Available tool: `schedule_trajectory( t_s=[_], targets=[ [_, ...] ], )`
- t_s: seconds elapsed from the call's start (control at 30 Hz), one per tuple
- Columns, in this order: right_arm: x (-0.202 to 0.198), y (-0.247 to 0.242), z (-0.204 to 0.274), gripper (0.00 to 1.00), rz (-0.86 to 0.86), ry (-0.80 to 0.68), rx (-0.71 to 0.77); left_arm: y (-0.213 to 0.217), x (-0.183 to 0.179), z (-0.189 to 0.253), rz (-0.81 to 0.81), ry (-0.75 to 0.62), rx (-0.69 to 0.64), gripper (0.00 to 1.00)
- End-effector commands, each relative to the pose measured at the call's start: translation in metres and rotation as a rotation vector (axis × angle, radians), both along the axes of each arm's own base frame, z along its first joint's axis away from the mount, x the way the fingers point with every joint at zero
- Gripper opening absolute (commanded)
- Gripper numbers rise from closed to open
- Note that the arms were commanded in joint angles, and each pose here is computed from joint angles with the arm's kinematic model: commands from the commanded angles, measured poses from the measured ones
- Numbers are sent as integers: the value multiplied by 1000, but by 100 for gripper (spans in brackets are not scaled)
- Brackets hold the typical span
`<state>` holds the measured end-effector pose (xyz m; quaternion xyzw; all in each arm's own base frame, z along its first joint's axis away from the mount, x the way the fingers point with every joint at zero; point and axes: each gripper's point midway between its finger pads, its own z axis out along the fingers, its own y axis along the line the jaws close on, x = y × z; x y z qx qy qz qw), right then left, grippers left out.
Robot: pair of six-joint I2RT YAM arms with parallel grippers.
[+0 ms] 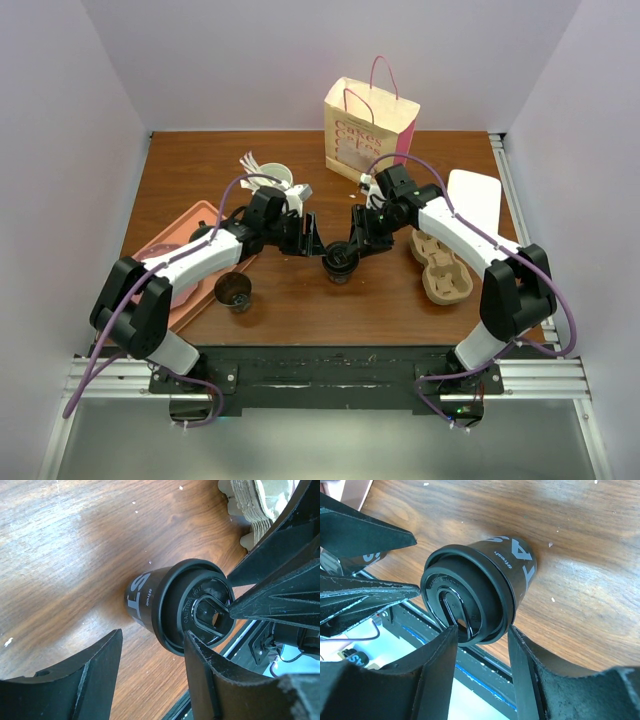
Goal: Pack the takeout coffee
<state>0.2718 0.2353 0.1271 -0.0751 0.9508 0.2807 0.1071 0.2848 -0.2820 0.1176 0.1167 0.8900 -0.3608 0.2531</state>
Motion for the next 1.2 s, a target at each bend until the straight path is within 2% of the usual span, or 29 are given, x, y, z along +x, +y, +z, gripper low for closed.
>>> schedule_trajectory(
  t_s=[0.0, 0.23, 0.43, 0.9, 1.17],
  targets=[
    [-2, -4, 21, 50, 2, -58, -3, -8, 8, 16, -21, -53, -22, 57],
    [-1, -4, 33, 54, 0, -80, 10, -9, 13, 35, -18, -96, -35, 57],
    [1, -1, 31, 56, 24, -90, 19, -19, 12, 61, -73, -165, -110, 66],
    [12, -3, 19, 58, 100, -101, 9, -38, 8, 26, -183, -151, -15, 66],
    [11, -4, 3, 56, 136, -79, 14, -33, 12, 13, -161, -153, 31, 68]
  ],
)
